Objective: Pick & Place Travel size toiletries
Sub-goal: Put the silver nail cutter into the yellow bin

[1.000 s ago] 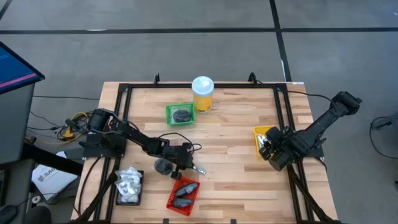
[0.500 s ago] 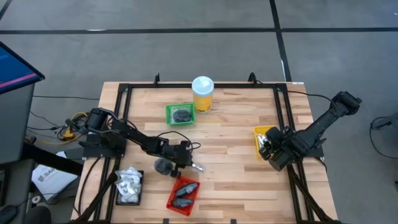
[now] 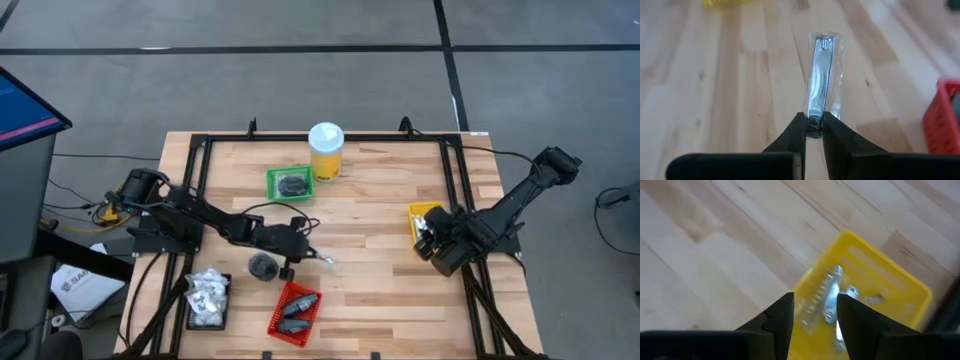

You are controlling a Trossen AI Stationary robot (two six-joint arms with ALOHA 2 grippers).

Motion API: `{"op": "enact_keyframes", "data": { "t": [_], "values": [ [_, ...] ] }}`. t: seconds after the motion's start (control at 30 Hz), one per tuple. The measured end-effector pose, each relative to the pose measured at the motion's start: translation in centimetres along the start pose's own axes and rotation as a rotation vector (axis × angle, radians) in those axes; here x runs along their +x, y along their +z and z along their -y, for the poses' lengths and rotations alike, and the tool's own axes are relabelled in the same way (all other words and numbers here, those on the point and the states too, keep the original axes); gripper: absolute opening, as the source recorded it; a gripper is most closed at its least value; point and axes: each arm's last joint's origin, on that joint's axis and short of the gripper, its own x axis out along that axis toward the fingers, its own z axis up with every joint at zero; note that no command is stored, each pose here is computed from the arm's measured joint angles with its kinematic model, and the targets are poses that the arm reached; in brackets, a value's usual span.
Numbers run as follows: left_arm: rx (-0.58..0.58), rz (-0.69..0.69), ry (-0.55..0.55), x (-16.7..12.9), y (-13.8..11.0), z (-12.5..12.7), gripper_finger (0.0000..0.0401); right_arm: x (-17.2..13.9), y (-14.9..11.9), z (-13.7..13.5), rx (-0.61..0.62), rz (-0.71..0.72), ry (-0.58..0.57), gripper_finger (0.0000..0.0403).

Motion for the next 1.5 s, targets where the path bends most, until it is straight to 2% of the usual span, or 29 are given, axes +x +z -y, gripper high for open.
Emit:
{"op": "enact_keyframes", "data": {
  "t": [0.43, 0.8, 1.07, 1.27, 1.5],
  "values": [
    [-0.052, 0.243, 0.055, -3.2, 3.7, -0.7, 0.0026, -0.7, 1.2, -3.4, -0.130, 0.214, 0.268, 0.0128],
    [-0.087, 0.480, 0.084, -4.2, 5.9, -1.0, 0.0026, -2.6, 3.3, -6.6, -0.245, 0.472, 0.498, 0.0127],
    [-0.111, 0.640, 0.096, -5.0, 7.2, -1.2, 0.0026, -3.5, 5.5, -7.4, -0.283, 0.649, 0.540, 0.0127],
    [-0.126, 0.688, 0.125, -5.3, 7.5, -1.5, 0.0026, -4.2, 6.9, -7.6, -0.283, 0.765, 0.548, 0.0127],
    [-0.137, 0.749, 0.136, -5.7, 7.9, -1.6, 0.0026, -4.4, 7.8, -7.7, -0.267, 0.817, 0.564, 0.0127]
  ]
}}
